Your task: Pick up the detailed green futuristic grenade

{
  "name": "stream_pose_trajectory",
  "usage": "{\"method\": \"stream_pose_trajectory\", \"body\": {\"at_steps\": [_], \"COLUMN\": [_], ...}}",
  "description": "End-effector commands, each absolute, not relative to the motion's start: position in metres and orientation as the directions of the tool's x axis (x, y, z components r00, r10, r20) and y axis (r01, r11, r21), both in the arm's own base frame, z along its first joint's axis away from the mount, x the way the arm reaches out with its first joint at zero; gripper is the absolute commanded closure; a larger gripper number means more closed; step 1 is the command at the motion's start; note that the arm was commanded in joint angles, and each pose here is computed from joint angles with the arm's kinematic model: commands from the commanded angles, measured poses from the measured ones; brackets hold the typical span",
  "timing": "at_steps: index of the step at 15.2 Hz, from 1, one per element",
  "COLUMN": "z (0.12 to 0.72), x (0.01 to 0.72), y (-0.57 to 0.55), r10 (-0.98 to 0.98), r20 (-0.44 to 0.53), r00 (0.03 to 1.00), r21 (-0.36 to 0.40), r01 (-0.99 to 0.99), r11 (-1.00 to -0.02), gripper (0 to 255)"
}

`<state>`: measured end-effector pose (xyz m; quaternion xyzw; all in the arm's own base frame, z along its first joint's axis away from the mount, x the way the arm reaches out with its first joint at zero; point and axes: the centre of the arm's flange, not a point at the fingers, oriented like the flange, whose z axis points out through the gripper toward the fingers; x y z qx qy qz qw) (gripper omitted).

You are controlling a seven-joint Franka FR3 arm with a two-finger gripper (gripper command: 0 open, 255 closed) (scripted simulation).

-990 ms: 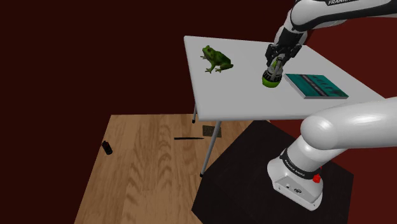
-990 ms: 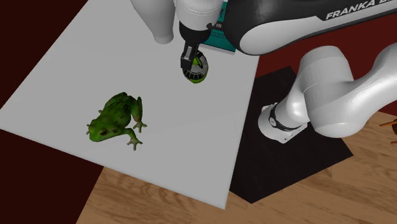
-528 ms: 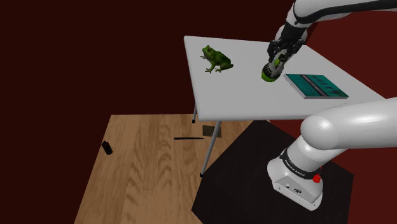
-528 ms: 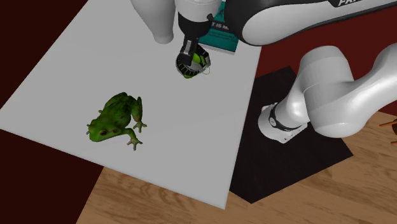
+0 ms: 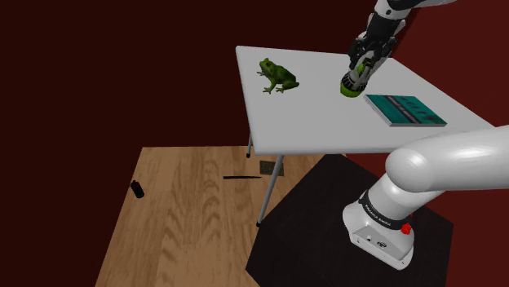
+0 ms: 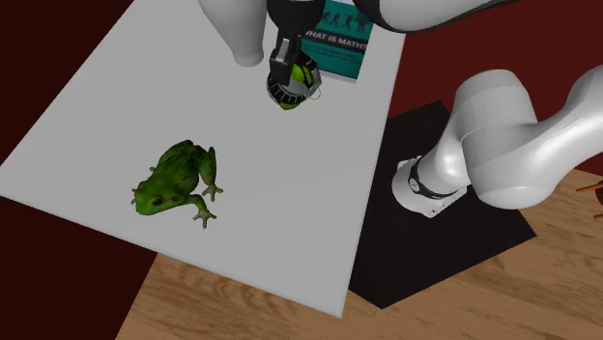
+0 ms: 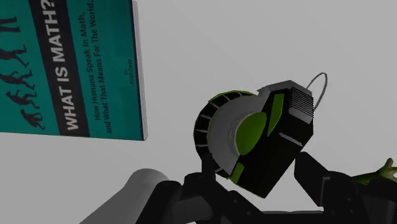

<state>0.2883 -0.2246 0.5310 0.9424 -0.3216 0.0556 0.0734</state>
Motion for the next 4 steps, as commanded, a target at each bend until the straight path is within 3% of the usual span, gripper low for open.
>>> {"method": "stream_pose_trajectory", "body": {"at_steps": [1,4], "z": [0.5433,0.5494], "x": [0.2881,0.2881], "y": [-0.2243,-0.2243], "r10": [-0.598,-0.598], "r20": [0.152,0.152], "r00": [0.787,0.787], "r21": [0.103,0.103], "r01": [-0.614,-0.614], "r11": [-0.782,-0.782], "gripper": [255,255]}}
